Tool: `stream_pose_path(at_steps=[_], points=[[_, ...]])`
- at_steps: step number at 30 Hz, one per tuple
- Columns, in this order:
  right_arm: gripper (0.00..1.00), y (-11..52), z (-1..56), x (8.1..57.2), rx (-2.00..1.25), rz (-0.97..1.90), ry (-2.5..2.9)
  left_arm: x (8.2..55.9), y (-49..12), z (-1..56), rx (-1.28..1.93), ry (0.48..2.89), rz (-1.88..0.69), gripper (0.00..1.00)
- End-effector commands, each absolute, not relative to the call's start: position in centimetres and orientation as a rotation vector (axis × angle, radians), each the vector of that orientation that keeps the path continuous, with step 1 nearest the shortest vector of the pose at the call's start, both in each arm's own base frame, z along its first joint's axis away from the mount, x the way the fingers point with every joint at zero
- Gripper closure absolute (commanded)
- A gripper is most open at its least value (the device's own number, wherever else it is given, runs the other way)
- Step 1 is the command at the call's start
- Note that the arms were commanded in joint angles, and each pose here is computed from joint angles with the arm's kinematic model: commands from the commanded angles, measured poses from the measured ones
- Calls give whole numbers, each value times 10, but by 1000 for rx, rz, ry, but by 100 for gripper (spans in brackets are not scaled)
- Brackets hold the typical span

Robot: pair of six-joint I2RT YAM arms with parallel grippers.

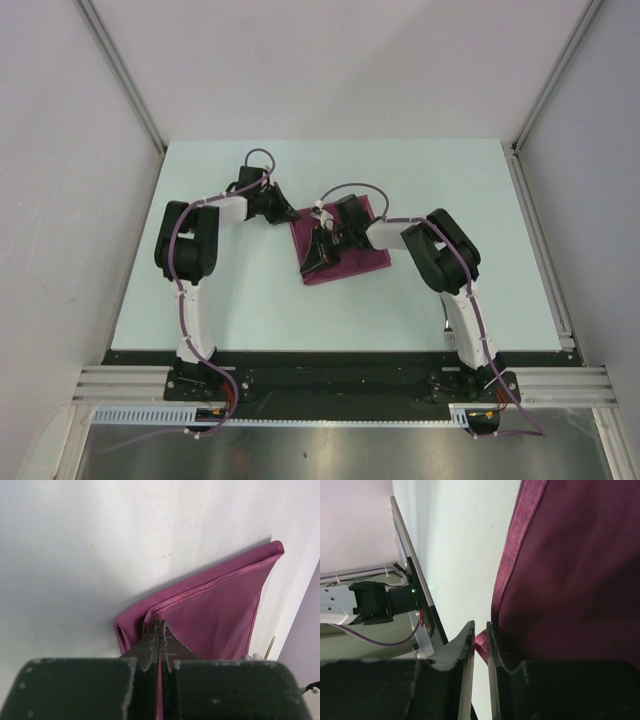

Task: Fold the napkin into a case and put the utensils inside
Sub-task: Smooth out the upper triangle-folded napkin at the center of the board.

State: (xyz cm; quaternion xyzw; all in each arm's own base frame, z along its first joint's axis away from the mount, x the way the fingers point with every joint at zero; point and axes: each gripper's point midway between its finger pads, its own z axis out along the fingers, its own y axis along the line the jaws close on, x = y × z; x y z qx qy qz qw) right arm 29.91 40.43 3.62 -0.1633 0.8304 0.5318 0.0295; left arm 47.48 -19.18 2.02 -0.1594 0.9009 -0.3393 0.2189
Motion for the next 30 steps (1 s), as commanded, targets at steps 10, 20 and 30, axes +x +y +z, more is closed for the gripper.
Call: stream_pose_path(at_steps=[10,20,30], points=[[80,400,61,293,-614,1549,2507,479,-179,4,-472,2520,-884,100],[80,405,38,286,-616,1535,2549,485,-181,21,-443,2485,-896,99],[69,390,69,309,-676,1190,2540,490,-178,109,-345,2346,-898,70]])
